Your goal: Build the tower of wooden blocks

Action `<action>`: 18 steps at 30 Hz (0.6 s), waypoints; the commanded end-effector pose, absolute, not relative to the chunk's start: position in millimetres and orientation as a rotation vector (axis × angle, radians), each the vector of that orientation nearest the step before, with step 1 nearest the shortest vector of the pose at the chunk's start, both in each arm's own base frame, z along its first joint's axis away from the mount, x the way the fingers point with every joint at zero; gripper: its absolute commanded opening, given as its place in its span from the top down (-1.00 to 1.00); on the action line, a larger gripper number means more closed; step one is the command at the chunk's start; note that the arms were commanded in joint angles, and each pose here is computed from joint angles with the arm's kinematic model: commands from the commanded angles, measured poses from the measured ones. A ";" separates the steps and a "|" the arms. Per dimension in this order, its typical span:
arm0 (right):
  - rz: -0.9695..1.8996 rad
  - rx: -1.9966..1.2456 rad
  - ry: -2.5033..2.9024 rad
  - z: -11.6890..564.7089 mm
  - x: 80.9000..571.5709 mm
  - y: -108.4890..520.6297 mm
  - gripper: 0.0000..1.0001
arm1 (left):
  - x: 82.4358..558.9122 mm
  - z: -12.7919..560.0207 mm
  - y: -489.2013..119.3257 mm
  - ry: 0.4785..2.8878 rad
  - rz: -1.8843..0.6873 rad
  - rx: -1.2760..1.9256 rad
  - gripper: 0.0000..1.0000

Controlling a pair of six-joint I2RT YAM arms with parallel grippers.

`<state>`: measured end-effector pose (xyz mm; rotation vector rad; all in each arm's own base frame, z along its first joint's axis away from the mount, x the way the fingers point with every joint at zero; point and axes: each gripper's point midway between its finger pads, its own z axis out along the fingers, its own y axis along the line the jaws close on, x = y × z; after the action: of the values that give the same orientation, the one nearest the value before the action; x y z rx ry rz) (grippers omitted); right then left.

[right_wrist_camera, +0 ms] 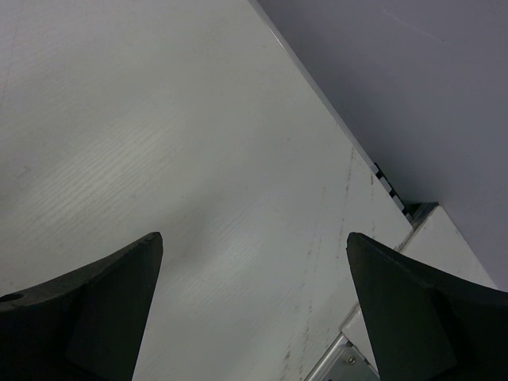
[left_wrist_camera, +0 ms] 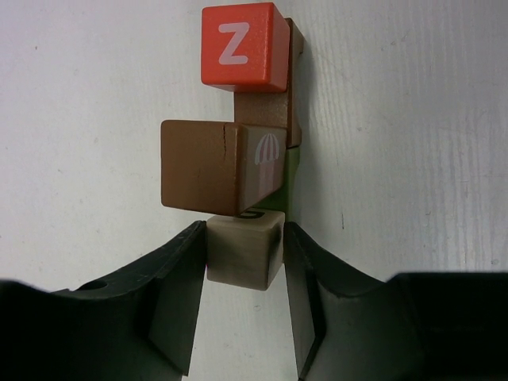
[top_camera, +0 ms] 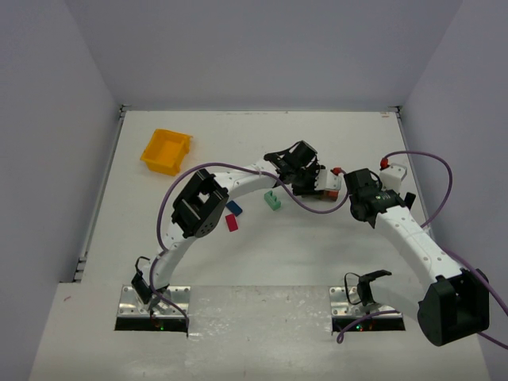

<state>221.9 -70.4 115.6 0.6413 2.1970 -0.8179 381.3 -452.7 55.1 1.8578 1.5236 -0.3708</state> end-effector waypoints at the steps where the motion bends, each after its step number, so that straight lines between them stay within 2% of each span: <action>1: -0.806 0.676 2.131 132.0 232.3 -70.8 -0.97 | 376.5 66.7 -466.8 1.456 -0.378 1.854 0.09; 6: -0.804 0.676 2.131 131.7 232.1 -70.7 -0.97 | 376.6 68.6 -466.7 1.454 -0.371 1.854 -0.11; 13: -0.805 0.674 2.132 131.9 231.6 -70.9 -0.97 | 375.0 71.3 -465.4 1.448 -0.366 1.864 -0.79; 16: -0.799 0.675 2.131 132.1 231.8 -70.5 -0.97 | 374.5 75.1 -464.4 1.448 -0.364 1.865 -0.97; 18: -0.791 0.670 2.127 132.4 233.6 -69.8 -0.97 | 375.4 77.8 -462.8 1.452 -0.352 1.861 -1.00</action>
<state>222.3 -70.2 116.2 0.6419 2.1955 -0.8161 379.6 -454.1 54.6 1.8764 1.5069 -0.3529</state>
